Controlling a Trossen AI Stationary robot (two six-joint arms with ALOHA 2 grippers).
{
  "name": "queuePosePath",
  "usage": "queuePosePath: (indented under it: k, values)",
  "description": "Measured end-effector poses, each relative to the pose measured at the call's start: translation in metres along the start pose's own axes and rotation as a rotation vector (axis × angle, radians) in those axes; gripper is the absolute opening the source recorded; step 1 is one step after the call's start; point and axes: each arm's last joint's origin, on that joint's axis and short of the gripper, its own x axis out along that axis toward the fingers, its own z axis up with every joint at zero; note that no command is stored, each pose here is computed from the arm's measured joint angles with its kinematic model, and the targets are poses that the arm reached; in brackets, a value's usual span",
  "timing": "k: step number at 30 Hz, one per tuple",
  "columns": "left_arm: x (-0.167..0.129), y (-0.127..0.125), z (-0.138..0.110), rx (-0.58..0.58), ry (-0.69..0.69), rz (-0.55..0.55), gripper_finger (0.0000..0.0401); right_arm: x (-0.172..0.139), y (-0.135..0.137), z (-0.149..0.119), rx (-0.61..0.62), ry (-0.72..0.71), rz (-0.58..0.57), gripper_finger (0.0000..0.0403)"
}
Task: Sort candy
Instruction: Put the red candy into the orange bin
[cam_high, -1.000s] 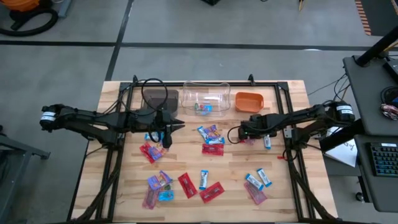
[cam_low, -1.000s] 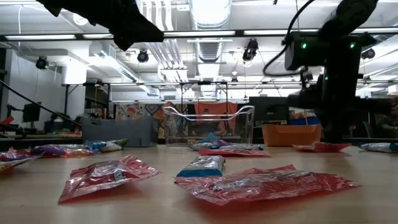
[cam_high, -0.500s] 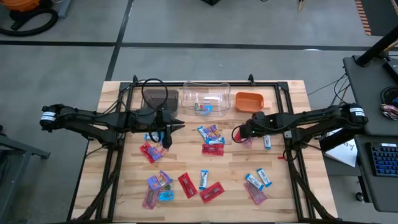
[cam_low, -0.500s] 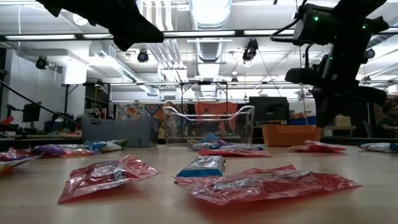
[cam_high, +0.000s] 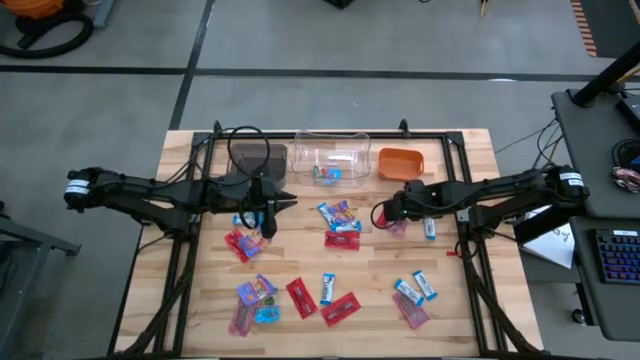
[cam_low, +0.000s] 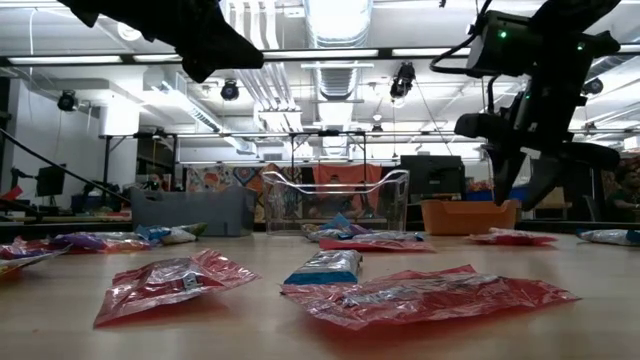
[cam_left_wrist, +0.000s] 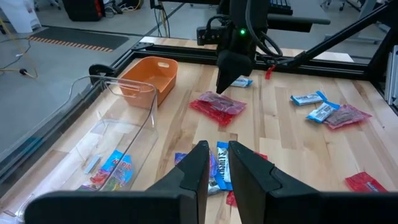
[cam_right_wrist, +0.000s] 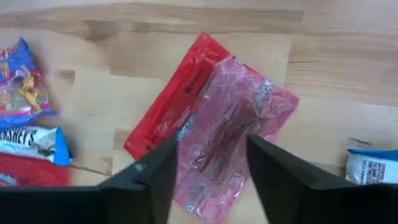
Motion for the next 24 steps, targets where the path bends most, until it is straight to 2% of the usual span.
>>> queuePosePath:
  k: [7, 12, 17, 24]
  values:
    - [0.000, 0.000, 0.000, 0.000, 0.000, 0.000, 0.0045, 0.022, 0.002, -0.004, 0.041, 0.009, -0.109, 0.0291]
    - [0.000, 0.000, 0.000, 0.000, 0.001, 0.001, 0.0045, 0.043, 0.006, -0.008, 0.034, 0.013, -0.161, 0.0313]
    - [0.000, 0.000, 0.000, 0.000, 0.004, 0.001, 0.0045, 0.052, 0.009, -0.009, 0.024, 0.012, -0.182, 0.0283]
    - [0.000, 0.000, 0.000, 0.000, 0.003, 0.001, 0.0045, 0.047, 0.011, -0.008, 0.045, 0.008, -0.143, 0.0176]
